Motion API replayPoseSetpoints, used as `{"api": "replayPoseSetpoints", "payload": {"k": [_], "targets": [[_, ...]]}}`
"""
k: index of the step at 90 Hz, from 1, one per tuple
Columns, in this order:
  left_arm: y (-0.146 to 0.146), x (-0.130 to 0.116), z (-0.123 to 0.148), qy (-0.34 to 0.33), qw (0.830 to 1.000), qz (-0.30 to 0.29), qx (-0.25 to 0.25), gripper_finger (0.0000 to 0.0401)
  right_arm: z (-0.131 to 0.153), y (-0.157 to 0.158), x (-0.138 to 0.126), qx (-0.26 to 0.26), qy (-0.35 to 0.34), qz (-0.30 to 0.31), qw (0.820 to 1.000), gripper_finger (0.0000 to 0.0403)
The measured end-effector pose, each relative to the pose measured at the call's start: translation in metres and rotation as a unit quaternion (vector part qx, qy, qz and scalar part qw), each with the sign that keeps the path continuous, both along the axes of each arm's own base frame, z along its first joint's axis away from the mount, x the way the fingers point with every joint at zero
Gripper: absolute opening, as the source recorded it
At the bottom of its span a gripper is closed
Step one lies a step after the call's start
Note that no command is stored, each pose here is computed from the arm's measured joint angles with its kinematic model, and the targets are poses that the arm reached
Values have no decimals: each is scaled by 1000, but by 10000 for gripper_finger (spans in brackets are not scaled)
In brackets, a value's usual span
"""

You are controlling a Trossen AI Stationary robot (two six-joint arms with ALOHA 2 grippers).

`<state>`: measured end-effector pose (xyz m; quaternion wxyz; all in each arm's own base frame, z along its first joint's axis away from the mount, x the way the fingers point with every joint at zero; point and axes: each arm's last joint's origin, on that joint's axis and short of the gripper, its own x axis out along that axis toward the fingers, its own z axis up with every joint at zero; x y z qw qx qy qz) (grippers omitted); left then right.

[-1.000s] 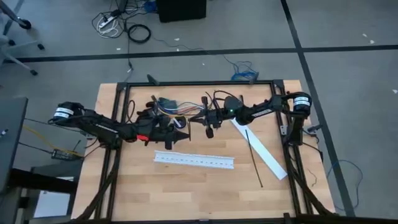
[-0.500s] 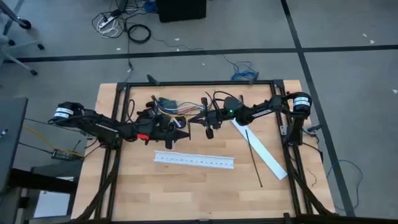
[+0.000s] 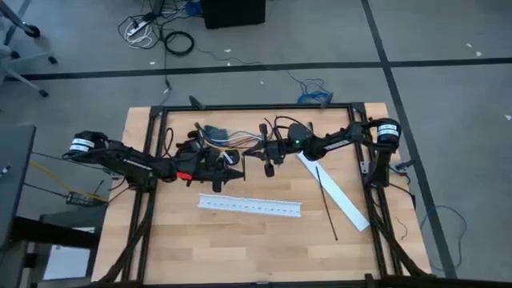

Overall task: Ziptie cables
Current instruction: Wrap the cable wires with the black zip tie

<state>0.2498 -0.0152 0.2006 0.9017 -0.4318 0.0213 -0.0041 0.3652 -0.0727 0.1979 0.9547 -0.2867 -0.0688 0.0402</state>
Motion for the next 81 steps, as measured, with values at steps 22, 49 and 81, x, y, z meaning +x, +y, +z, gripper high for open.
{"api": "replayPoseSetpoints", "payload": {"k": [22, 49, 81], "targets": [[2, 0, 0, 0, 1000, 4, 0, 0, 0, 0, 0, -1, 0, -5, 1000, 0], [11, 0, 0, 0, 1000, 7, -3, 0, 0, 4, 1, 0, 1, -1, 1000, 0], [11, 0, 0, 0, 1000, 6, -4, 0, 0, 4, 1, 0, 1, -2, 1000, 0]]}}
